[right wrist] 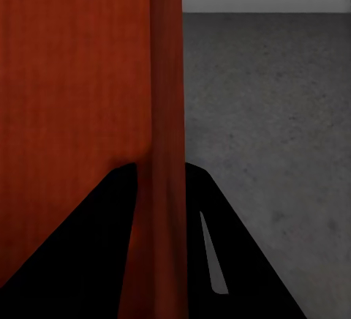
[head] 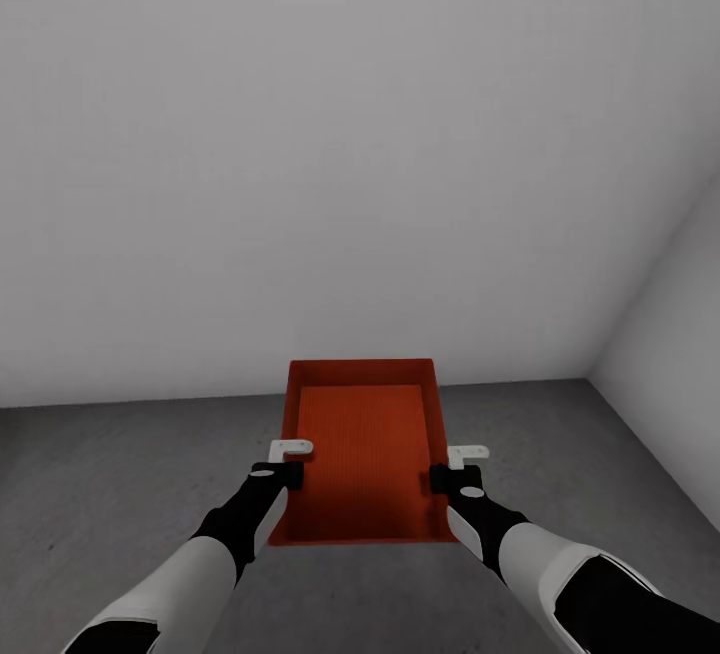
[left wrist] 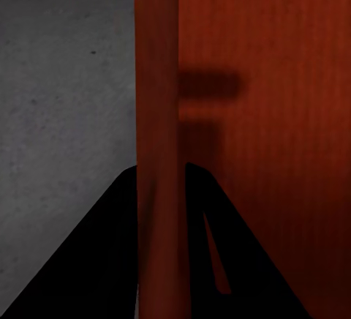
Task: Move the two storage containers from the living room to the garage. In the garage, place one container on the floor and stack the other container on top of it (either order is fine).
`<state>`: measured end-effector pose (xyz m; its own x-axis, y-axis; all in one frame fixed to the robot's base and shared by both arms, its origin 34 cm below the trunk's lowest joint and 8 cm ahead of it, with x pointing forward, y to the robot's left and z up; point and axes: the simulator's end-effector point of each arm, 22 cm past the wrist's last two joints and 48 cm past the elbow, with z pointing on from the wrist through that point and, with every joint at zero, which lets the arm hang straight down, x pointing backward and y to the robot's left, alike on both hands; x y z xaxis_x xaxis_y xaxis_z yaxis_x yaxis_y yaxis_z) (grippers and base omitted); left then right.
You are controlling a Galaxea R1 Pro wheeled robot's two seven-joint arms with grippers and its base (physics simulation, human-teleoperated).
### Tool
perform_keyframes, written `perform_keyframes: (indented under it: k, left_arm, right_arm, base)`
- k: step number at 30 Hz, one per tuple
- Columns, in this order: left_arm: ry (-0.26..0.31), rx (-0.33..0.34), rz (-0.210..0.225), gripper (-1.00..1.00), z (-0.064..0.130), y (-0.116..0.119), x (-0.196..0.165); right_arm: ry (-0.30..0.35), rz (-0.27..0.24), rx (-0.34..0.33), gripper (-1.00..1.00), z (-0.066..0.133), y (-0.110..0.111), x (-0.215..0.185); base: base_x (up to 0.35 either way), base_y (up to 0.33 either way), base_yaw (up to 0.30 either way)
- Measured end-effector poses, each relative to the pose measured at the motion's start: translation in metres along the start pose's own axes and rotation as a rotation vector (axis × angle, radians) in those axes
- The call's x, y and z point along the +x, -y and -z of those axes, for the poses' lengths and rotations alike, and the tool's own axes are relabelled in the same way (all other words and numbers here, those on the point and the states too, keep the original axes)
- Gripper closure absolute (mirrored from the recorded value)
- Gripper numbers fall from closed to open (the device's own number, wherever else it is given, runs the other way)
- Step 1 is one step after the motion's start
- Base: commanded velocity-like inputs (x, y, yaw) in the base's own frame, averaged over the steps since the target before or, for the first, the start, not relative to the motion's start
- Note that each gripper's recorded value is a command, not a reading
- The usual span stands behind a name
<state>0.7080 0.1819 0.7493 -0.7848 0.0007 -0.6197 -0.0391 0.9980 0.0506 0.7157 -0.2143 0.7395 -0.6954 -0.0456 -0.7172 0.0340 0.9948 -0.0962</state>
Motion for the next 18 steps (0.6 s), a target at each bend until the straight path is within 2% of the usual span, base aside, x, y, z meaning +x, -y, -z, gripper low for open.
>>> perform_keyframes:
  k: [18]
  left_arm:
    - [0.001, 0.001, 0.002, 1.00, -0.018, 0.001, 0.009]
  right_arm:
    - [0.002, 0.003, 0.000, 1.00, -0.017, -0.002, 0.011]
  base:
    - [0.000, 0.000, 0.000]
